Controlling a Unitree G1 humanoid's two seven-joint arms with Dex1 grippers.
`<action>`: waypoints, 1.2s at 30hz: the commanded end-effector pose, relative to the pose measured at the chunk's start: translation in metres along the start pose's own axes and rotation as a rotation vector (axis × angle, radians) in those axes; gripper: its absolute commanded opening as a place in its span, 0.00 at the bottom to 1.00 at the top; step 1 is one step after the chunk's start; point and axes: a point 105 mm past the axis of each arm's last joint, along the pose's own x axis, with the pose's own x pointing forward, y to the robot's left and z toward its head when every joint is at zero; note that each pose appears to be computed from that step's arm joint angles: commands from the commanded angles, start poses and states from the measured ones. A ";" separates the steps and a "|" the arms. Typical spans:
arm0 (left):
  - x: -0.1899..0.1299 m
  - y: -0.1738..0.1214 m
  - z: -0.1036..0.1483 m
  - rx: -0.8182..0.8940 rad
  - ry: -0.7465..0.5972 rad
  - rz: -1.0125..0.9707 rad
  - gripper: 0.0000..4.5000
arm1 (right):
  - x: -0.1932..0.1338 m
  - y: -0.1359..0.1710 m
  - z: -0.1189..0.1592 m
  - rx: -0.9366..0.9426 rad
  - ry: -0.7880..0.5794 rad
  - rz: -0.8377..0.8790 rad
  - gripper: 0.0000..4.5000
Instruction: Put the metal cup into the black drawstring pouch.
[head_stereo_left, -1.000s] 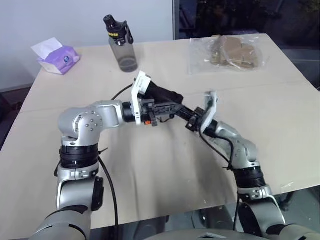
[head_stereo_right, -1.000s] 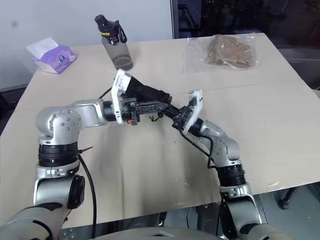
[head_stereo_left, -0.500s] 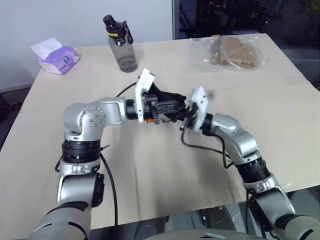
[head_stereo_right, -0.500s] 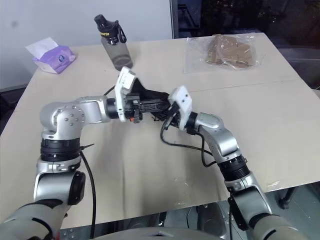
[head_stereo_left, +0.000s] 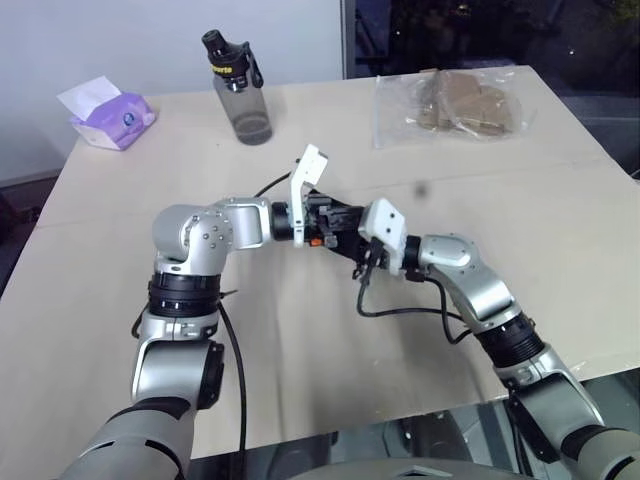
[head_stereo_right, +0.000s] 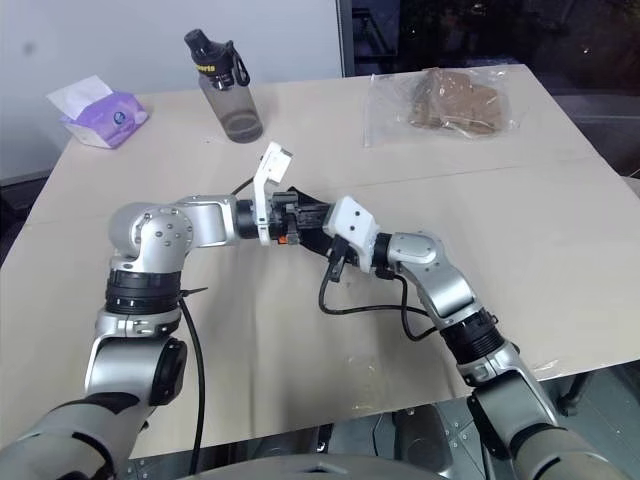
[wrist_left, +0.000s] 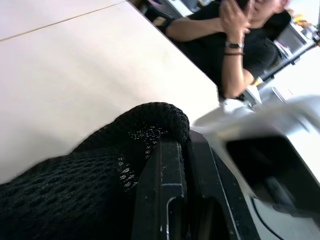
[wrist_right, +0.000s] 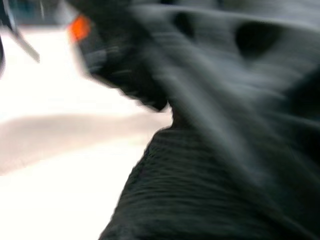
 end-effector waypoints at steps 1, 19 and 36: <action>0.006 -0.007 0.014 0.085 -0.025 -0.014 0.01 | -0.006 -0.009 0.006 -0.030 0.007 -0.038 0.07; -0.005 0.022 0.039 0.242 -0.086 0.173 0.00 | -0.114 -0.013 0.016 0.466 -0.032 -0.442 1.00; -0.008 0.024 0.056 0.294 -0.127 0.224 0.00 | -0.030 -0.007 -0.027 0.620 -0.046 -0.348 0.88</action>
